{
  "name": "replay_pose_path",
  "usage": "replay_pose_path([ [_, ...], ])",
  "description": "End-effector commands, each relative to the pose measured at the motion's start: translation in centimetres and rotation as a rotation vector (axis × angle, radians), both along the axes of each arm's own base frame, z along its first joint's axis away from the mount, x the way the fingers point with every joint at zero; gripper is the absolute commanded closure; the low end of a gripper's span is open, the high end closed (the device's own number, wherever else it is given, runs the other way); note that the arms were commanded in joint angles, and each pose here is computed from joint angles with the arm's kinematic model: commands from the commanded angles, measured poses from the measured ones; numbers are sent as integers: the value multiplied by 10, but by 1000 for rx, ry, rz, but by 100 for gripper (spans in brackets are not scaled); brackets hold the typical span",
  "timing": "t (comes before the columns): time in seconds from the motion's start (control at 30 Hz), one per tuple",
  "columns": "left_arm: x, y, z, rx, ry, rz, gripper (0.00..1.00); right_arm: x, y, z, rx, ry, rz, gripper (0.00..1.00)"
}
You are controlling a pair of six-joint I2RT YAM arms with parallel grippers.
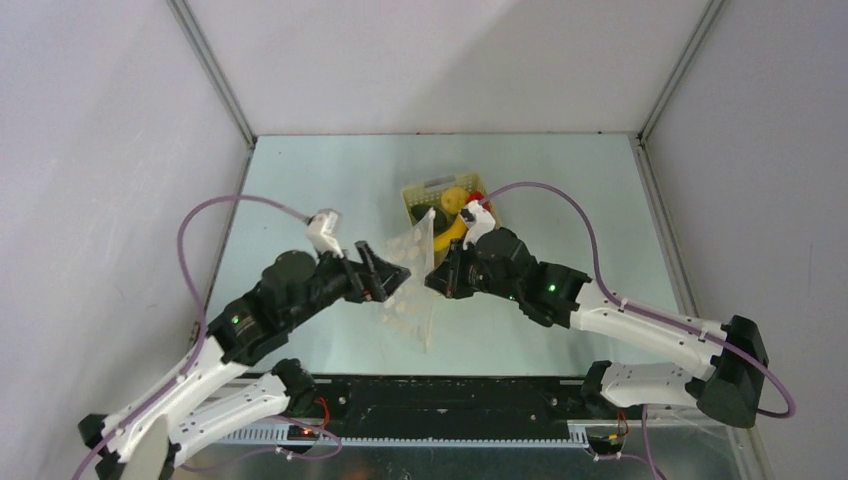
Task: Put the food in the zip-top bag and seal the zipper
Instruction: Open the zipper of the food storage bag at the center of the board.
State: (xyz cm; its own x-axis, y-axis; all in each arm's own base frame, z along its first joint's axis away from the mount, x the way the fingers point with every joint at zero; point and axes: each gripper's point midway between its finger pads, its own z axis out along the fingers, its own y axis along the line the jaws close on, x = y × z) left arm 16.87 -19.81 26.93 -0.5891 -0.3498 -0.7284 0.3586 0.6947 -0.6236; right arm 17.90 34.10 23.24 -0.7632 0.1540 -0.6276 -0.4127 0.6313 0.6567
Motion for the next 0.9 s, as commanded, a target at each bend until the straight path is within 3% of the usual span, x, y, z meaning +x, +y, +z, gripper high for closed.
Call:
replay_pose_path([
  [0.0,3,-31,20,21,-12,-123,0,-3,20,35,90,-39,21,100],
  [0.37,27,-25,7,132,20,-18,0,-12,30,31,52,-53,50,100],
  [0.87,27,-18,-22,215,88,7,0,-10,32,30,40,-66,37,100],
])
